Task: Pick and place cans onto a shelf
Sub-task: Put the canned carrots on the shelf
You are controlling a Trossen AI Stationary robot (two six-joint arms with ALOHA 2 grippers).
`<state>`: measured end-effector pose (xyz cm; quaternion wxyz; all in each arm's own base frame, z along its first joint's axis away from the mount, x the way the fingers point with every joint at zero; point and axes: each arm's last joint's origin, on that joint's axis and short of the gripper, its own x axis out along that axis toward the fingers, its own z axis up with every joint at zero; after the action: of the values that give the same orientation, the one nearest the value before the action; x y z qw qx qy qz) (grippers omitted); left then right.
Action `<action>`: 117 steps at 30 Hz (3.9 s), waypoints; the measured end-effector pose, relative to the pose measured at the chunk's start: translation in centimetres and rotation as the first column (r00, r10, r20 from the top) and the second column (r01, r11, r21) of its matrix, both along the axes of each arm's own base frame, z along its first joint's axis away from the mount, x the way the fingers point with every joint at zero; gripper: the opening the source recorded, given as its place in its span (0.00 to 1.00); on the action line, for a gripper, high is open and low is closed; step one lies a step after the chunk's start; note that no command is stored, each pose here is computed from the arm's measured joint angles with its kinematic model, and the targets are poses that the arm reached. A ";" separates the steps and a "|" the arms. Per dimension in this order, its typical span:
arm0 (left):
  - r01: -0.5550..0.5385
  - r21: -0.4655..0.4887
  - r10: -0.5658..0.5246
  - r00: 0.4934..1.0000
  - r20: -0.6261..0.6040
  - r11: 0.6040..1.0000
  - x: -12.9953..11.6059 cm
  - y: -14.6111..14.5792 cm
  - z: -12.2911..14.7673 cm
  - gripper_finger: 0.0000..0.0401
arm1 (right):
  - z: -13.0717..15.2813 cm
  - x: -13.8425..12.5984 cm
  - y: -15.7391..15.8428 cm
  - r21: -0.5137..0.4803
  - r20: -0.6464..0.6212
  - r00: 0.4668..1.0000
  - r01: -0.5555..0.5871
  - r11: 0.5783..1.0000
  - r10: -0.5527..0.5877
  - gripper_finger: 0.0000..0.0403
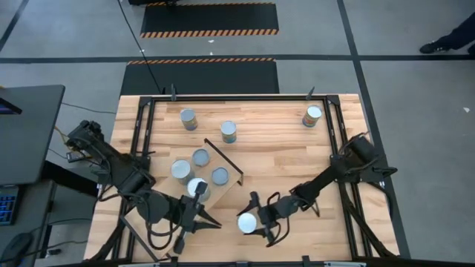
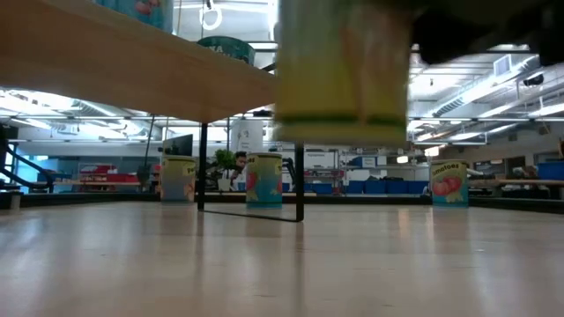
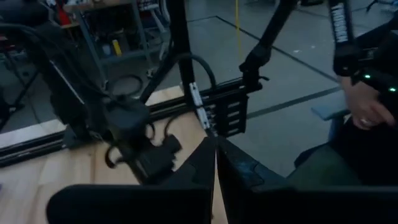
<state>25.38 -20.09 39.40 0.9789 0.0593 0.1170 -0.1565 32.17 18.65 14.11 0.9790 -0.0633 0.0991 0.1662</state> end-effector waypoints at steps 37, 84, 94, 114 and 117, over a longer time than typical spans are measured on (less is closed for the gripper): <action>-0.219 0.059 0.226 0.917 -0.330 0.974 8.9 -6.1 -4.8 0.72 | 6.1 -4.1 0.5 0.014 -0.164 0.986 -0.011 1.000 0.013 0.94; -0.428 0.093 0.416 0.767 -0.488 0.899 11.9 -7.9 -13.7 0.69 | 6.3 -8.3 1.8 -0.035 -0.310 0.932 0.187 0.982 -0.189 0.93; -0.455 0.060 0.410 0.730 -0.546 0.889 11.7 -7.9 -14.2 0.87 | 6.3 -8.3 1.8 -0.025 -0.314 0.930 0.194 0.981 -0.192 0.93; -0.503 0.190 0.527 0.699 -0.484 0.843 11.1 -7.3 -16.8 0.88 | 6.2 -8.4 1.9 -0.008 -0.325 0.926 0.202 0.979 -0.194 0.93; -0.515 0.173 0.530 0.707 -0.468 0.840 11.0 -7.2 -16.4 0.88 | 6.2 -8.4 1.9 -0.010 -0.325 0.926 0.202 0.979 -0.194 0.93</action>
<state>36.42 -27.31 23.03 0.9175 -0.0043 0.3796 0.1184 23.78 20.54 20.33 0.9618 -0.0132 0.2627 0.0761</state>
